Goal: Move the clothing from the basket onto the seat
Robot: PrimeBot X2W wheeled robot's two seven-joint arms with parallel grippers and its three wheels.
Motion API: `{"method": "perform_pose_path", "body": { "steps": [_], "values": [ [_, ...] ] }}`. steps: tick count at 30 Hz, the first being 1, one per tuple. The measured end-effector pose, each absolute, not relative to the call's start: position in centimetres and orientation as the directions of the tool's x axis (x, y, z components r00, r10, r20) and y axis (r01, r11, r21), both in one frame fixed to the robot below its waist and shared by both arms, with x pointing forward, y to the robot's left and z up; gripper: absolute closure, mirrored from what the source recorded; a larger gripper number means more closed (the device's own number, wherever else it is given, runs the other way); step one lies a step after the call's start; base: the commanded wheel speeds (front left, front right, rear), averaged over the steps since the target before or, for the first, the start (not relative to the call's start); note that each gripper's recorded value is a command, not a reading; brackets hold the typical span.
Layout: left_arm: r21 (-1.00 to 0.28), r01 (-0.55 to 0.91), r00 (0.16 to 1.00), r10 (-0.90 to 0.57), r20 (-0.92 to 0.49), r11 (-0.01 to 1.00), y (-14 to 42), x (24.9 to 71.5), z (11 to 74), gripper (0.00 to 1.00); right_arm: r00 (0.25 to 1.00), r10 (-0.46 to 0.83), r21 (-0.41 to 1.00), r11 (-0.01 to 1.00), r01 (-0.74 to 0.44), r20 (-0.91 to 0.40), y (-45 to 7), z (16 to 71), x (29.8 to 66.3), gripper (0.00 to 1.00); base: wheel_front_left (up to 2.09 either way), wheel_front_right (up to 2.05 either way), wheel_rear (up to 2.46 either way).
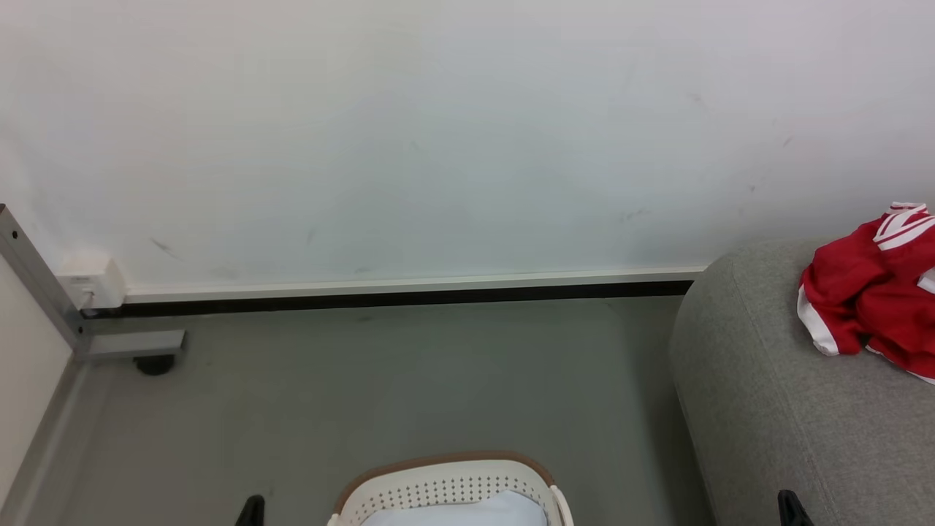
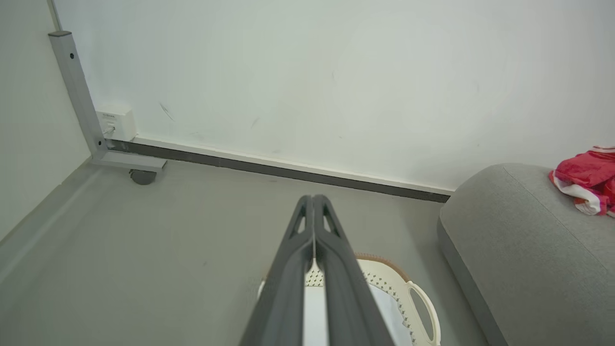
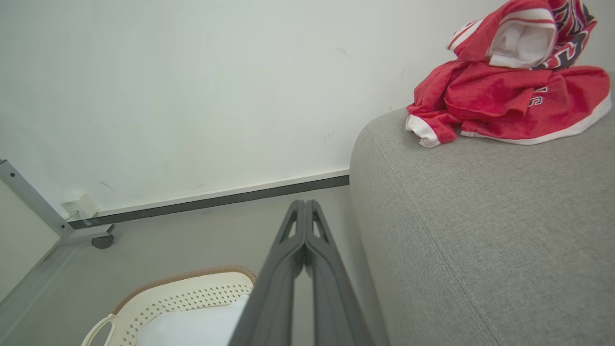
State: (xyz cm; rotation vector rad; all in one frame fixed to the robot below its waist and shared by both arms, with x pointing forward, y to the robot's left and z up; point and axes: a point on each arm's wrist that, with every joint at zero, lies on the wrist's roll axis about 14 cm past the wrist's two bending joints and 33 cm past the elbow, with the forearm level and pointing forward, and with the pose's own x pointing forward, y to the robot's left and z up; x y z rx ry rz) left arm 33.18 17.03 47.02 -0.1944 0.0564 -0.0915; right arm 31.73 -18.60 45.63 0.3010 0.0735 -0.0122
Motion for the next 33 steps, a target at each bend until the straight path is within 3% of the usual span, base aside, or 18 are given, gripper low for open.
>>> {"method": "perform_pose_path", "body": {
  "steps": [33],
  "values": [
    [-0.673,-0.048,0.997,-0.006,-0.078,0.738,18.7,35.4,47.8,1.0,0.994,-0.059,0.713,0.693,0.107,-0.092,-20.0,47.0,34.3,1.0,0.0,0.0,0.0]
  ]
}}
